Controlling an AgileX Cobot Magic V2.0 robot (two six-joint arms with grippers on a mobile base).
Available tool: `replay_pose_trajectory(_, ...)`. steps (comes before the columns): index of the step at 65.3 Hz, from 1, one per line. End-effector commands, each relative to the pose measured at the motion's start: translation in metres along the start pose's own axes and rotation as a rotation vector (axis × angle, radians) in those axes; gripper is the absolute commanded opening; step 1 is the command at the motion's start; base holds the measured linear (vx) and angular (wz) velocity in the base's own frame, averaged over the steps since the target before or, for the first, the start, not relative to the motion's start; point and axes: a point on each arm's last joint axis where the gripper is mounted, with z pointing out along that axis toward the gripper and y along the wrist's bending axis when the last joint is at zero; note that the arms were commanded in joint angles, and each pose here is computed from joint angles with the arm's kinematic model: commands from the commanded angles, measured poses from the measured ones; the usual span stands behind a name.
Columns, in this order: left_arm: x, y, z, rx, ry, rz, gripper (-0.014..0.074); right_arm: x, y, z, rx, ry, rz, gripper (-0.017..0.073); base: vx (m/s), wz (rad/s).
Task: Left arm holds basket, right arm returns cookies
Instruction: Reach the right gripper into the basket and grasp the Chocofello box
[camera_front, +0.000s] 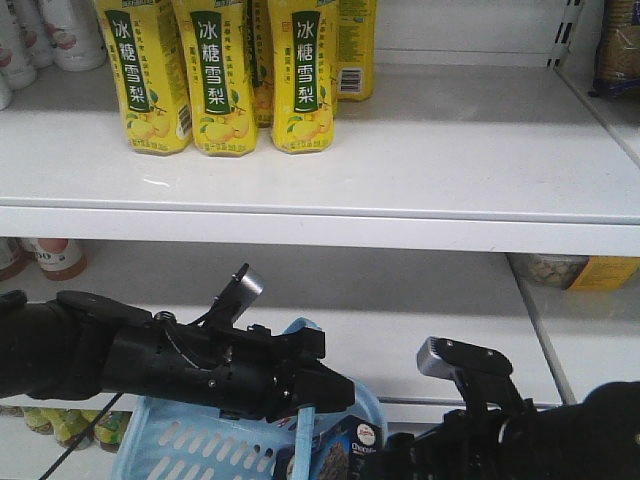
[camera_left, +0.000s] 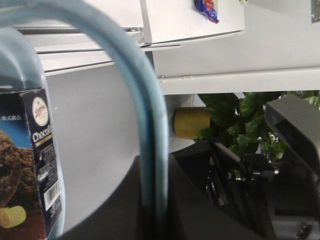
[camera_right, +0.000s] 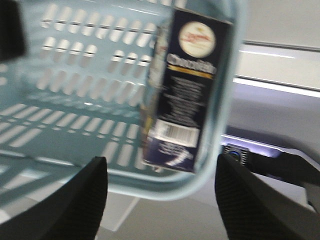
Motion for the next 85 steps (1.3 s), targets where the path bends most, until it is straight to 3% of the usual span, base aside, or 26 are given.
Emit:
replay_pose_trajectory(1, -0.004, -0.025, -0.01, 0.099, -0.035, 0.058, -0.0006, -0.014, 0.014, 0.0, -0.062, -0.026, -0.018, 0.0456, 0.0, 0.0)
replay_pose_trajectory(16, -0.004, -0.025, -0.01, 0.099, -0.035, 0.058, -0.0006, -0.022, 0.006, 0.03, -0.022, -0.009, 0.068, 0.0456, 0.0, 0.0)
replay_pose_trajectory(26, -0.004, -0.025, -0.01, 0.099, -0.035, 0.058, -0.0006, -0.021, 0.001, 0.047, -0.014, 0.043, 0.014, 0.0456, 0.0, 0.0)
replay_pose_trajectory(38, -0.004, -0.025, -0.01, 0.099, -0.035, 0.058, -0.0006, -0.021, -0.002, 0.061, -0.019, 0.05, 0.071, 0.0456, 0.0, 0.0)
replay_pose_trajectory(85, -0.004, -0.025, -0.01, 0.099, -0.035, 0.058, -0.0006, -0.043, 0.001, 0.095, -0.018, 0.051, 0.088, 0.0456, 0.0, 0.0)
